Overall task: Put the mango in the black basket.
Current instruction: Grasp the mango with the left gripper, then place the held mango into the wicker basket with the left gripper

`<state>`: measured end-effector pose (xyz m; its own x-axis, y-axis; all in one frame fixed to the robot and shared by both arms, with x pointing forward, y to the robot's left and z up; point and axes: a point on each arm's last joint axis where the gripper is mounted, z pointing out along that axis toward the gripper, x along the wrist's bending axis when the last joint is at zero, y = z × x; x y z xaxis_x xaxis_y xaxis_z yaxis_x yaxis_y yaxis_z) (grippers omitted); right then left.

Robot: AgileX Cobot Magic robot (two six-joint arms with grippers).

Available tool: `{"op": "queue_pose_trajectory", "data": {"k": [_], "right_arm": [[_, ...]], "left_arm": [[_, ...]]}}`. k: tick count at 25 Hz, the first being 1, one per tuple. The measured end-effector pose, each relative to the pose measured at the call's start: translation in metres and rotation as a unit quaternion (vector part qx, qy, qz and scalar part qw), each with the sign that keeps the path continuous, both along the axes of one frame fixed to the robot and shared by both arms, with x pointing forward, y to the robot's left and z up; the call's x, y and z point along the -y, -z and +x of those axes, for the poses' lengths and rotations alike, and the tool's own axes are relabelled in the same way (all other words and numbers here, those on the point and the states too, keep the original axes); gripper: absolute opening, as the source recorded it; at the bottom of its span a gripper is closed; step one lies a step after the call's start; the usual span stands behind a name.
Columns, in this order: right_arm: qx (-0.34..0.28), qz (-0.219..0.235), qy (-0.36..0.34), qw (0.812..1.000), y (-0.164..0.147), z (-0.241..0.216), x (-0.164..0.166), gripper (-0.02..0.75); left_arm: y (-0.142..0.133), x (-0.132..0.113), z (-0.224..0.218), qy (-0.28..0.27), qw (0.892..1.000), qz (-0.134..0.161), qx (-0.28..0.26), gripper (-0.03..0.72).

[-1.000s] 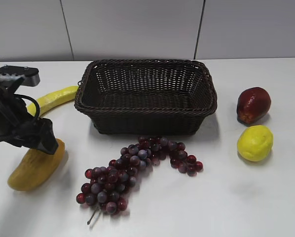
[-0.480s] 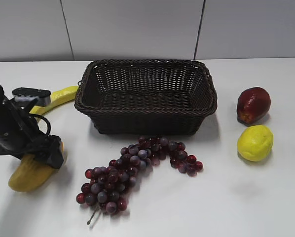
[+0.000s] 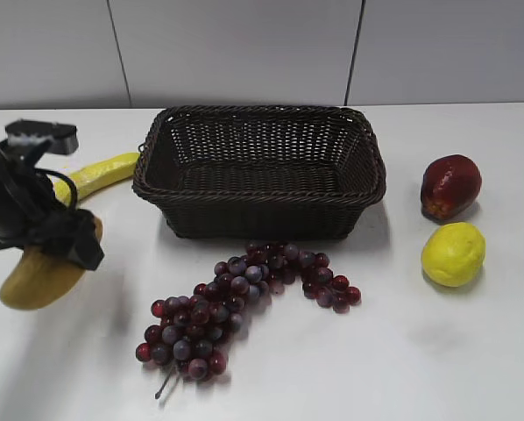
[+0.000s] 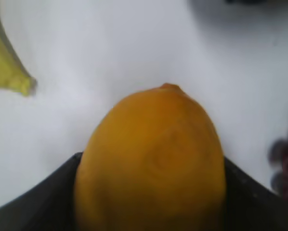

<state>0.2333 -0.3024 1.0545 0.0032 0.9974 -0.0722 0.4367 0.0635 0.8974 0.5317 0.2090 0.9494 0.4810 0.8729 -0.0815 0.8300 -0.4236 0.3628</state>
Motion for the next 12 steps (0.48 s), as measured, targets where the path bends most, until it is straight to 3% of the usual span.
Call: {"op": "queue_pose_trajectory", "data": {"k": [3, 7, 12], "right_arm": [[0.000, 0.000, 0.000, 1.000, 0.000, 0.000, 0.000, 0.569], [0.000, 0.000, 0.000, 1.000, 0.000, 0.000, 0.000, 0.569], [0.000, 0.000, 0.000, 1.000, 0.000, 0.000, 0.000, 0.569]], "left_arm": [[-0.047, 0.004, 0.013, 0.000, 0.997, -0.025, 0.071, 0.557], [-0.106, 0.017, 0.036, -0.015, 0.984, -0.085, 0.155, 0.557], [-0.134, 0.051, 0.066, 0.008, 0.973, -0.123, 0.197, 0.557]]}}
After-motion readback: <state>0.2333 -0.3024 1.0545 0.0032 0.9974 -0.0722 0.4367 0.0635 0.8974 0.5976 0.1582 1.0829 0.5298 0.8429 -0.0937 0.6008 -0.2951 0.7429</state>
